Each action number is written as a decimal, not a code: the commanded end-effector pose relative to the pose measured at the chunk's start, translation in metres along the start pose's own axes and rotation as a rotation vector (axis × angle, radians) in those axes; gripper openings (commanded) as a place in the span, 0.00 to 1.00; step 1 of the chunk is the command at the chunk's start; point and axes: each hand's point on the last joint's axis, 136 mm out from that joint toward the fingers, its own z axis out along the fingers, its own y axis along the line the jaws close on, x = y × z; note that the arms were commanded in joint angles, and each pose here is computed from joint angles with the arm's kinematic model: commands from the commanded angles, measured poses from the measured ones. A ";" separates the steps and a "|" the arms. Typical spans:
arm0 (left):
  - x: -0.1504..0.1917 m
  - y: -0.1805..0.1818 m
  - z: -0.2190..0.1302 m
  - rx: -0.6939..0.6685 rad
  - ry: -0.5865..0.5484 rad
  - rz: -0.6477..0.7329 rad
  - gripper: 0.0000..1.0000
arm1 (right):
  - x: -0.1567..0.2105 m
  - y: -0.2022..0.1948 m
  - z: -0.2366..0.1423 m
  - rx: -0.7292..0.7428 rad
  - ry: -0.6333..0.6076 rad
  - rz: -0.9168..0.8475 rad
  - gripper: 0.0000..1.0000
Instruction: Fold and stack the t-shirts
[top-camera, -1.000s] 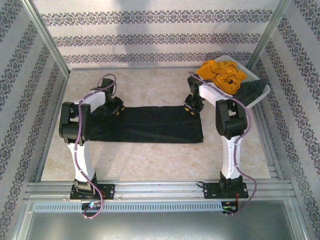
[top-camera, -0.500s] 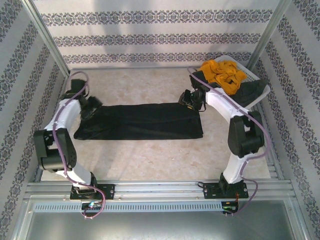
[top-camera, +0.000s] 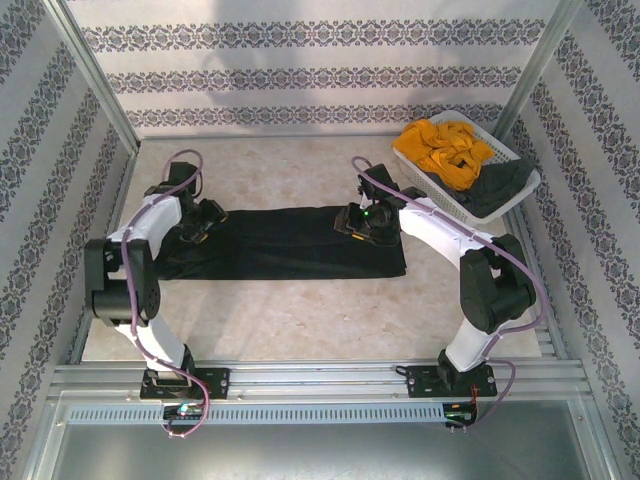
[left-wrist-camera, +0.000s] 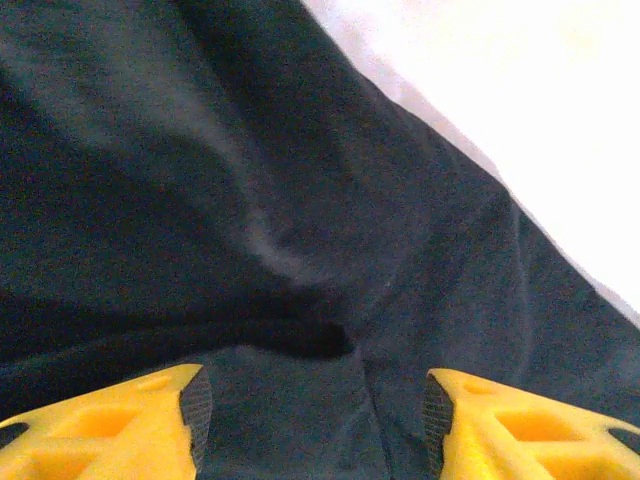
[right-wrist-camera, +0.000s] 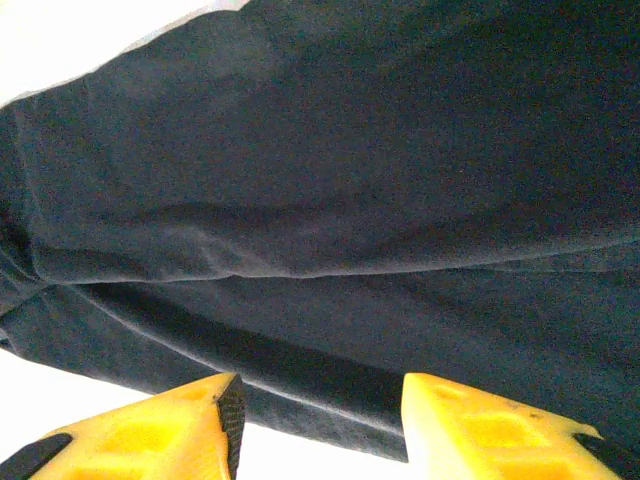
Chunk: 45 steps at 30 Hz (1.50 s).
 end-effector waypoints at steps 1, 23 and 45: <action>0.005 0.005 0.013 -0.094 0.022 0.119 0.59 | -0.006 0.013 -0.005 -0.033 -0.012 -0.004 0.46; 0.042 0.006 -0.001 -0.209 0.109 0.236 0.00 | -0.009 0.023 -0.021 -0.051 -0.036 -0.012 0.46; 0.132 -0.009 -0.010 -0.118 0.114 -0.126 0.00 | 0.002 0.025 -0.021 -0.098 0.005 -0.012 0.45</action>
